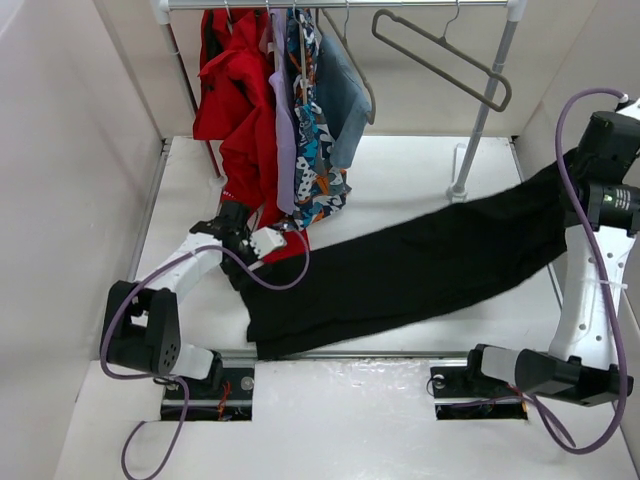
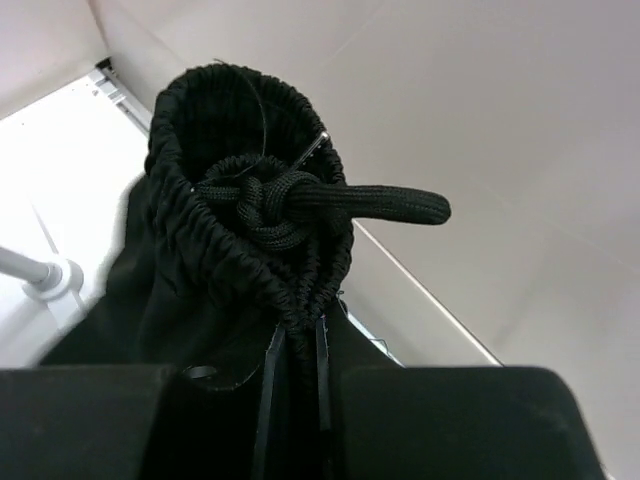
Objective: Place the trousers on the hanger
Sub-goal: Fold the trousers at the center of the board.
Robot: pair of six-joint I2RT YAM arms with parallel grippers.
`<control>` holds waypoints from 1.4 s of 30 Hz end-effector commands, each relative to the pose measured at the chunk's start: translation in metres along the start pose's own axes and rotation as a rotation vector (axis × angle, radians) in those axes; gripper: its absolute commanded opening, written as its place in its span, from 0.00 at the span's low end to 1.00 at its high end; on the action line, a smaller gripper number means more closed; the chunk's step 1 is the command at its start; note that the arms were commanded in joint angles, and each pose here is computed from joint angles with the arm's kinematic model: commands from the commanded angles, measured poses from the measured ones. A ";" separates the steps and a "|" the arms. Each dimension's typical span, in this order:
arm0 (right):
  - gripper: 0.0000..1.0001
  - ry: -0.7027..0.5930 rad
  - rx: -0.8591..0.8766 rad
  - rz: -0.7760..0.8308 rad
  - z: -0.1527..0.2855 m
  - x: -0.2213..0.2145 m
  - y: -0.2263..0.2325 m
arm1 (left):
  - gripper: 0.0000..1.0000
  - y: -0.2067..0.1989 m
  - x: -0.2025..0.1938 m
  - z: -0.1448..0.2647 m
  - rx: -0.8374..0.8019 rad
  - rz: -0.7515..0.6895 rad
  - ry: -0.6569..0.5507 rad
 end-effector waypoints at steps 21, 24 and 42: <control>0.00 0.378 0.707 0.144 0.246 -0.232 0.168 | 0.71 -0.009 0.038 -0.035 -0.047 0.043 -0.044; 0.00 0.436 0.770 0.207 0.291 -0.273 0.180 | 0.63 -0.008 0.042 -0.033 -0.044 0.043 -0.072; 0.00 0.529 0.911 0.110 0.369 -0.313 0.235 | 0.35 -0.014 0.038 -0.043 -0.075 0.050 -0.091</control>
Point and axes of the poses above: each gripper's point midway between its finger pads, its own z axis back along the fingers, its own y axis along the line the jaws close on, x = y × z, the point moved 4 cm from there along z, back along the fingers, and after that the axes turned 15 degrees about -z, right-handed, at the moved point
